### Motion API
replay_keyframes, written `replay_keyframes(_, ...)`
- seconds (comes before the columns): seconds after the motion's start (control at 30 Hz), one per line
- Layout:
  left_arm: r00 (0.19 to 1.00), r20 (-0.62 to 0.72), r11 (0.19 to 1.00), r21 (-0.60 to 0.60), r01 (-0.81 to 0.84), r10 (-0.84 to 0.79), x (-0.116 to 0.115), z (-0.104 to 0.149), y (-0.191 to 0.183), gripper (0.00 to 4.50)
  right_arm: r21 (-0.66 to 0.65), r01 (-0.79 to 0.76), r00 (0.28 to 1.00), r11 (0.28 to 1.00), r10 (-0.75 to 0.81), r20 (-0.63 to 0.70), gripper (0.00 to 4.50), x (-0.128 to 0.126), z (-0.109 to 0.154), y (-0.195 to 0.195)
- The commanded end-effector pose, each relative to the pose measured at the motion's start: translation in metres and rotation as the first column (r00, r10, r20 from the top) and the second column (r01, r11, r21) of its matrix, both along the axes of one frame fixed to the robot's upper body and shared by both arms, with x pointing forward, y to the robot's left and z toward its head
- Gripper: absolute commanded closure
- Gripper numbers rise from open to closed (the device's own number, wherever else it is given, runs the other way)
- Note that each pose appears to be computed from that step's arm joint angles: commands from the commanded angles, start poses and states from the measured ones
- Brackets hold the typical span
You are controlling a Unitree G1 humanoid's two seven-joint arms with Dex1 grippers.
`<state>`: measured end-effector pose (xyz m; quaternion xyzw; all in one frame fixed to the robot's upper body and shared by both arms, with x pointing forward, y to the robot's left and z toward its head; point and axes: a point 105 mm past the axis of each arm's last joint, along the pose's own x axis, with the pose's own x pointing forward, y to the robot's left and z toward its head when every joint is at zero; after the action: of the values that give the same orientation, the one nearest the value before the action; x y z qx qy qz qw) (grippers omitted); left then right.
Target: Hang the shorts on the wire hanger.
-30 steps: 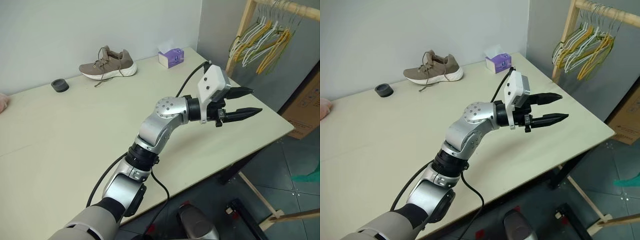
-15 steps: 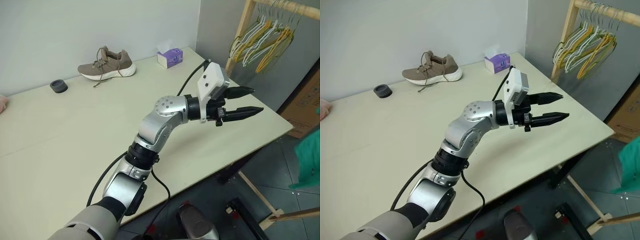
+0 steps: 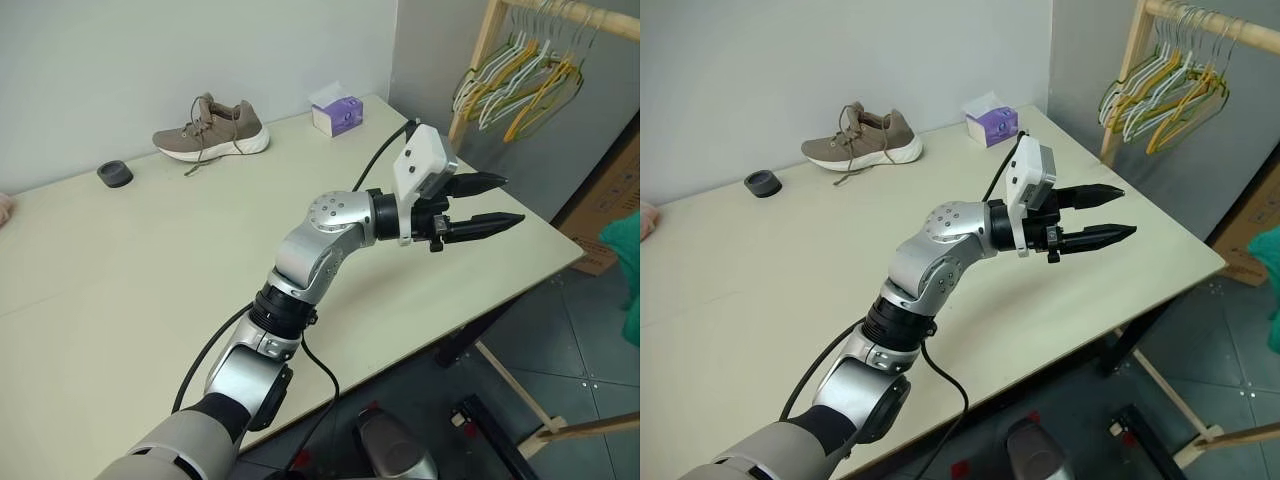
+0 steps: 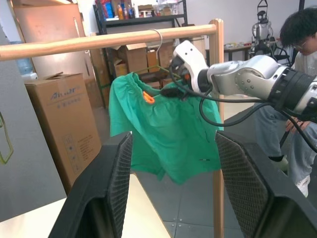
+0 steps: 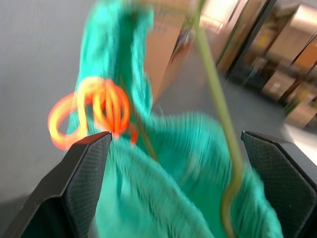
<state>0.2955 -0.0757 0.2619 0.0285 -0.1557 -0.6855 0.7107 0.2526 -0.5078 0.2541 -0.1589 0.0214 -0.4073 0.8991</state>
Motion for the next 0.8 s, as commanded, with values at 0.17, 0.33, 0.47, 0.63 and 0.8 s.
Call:
replay_keyframes(0.17, 0.999, 0.042, 0.999, -0.03, -0.013, 0.014, -0.001, 0.011, 0.004, 1.7, 0.026, 0.079, 0.971, 0.997, -0.083, 0.225, 0.04, -0.019, 0.026, -0.004)
replay_keyframes(0.33, 0.999, 0.036, 0.999, -0.031, -0.021, 0.022, 0.0, 0.011, 0.006, 1.7, -0.157, 0.058, 0.946, 0.986, -0.004, 0.324, 0.04, -0.018, 0.059, 0.015)
replay_keyframes(0.47, 0.992, 0.03, 0.992, -0.036, -0.121, 0.122, 0.015, 0.007, 0.014, 1.7, -0.469, -0.146, 0.927, 0.871, 0.286, 0.243, 0.04, 0.011, 0.084, 0.081)
replay_keyframes(0.63, 0.953, -0.012, 0.953, -0.022, -0.304, 0.303, 0.042, -0.008, 0.037, 1.7, -0.626, -0.479, 0.766, 0.615, 0.641, 0.044, 0.04, 0.045, 0.069, 0.187)
replay_keyframes(0.8, 0.89, -0.022, 0.89, 0.023, -0.456, 0.456, 0.054, -0.028, 0.076, 1.7, -0.486, -0.812, 0.426, 0.324, 0.898, -0.113, 0.04, 0.065, 0.013, 0.296)
